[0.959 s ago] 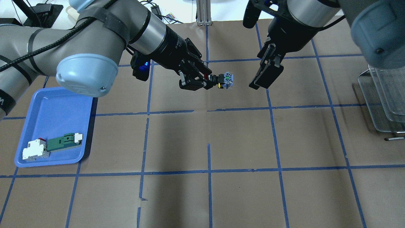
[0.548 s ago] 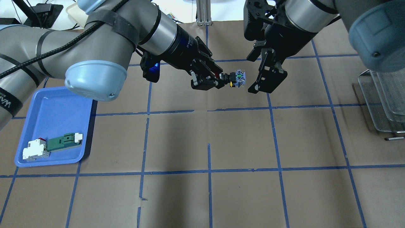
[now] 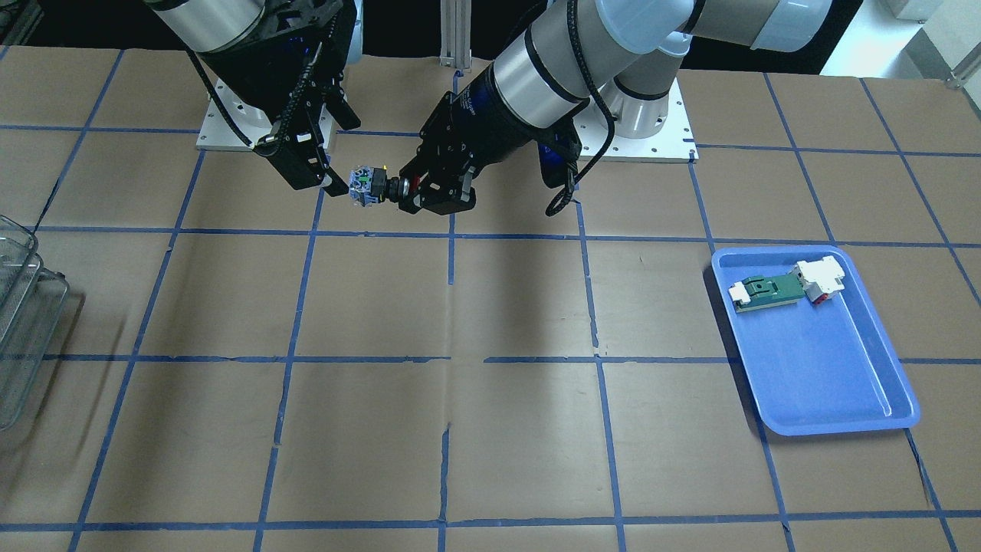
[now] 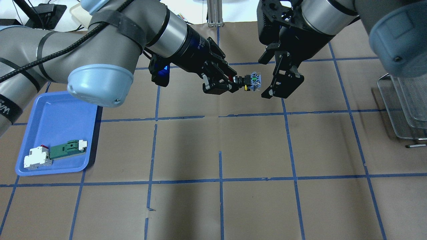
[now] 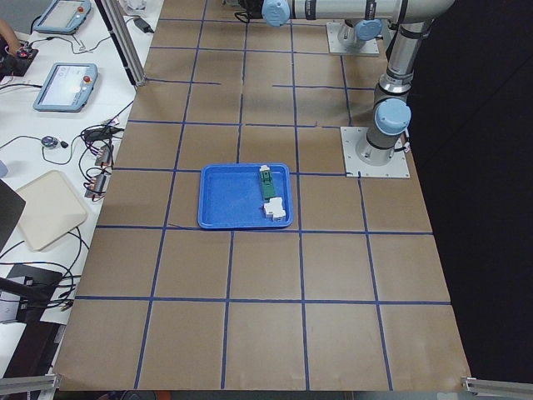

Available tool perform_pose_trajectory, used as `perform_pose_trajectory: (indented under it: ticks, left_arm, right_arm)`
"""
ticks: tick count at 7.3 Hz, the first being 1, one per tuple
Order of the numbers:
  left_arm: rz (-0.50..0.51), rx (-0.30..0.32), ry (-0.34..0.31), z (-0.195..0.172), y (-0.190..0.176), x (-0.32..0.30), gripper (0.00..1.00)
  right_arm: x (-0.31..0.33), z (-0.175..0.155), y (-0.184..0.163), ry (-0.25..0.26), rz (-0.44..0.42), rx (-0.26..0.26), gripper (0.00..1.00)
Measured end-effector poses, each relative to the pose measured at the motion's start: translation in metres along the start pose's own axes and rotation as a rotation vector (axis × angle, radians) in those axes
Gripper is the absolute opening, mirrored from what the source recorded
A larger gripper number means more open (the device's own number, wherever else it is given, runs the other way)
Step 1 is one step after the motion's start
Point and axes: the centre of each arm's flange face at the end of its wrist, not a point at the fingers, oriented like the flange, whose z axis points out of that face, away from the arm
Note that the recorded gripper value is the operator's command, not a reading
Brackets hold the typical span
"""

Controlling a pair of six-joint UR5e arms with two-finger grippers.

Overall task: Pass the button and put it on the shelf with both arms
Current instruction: 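Close the right gripper on the button's red cap beside the left gripper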

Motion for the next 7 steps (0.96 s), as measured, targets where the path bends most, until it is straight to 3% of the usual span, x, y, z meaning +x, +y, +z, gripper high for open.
perform_pose_trajectory:
  ticks: [7]
  left_arm:
    - [0.002, -0.005, 0.008, -0.005, 0.003, -0.002, 0.00]
  right_arm:
    - [0.013, 0.017, -0.004, -0.023, 0.046, 0.045, 0.99]
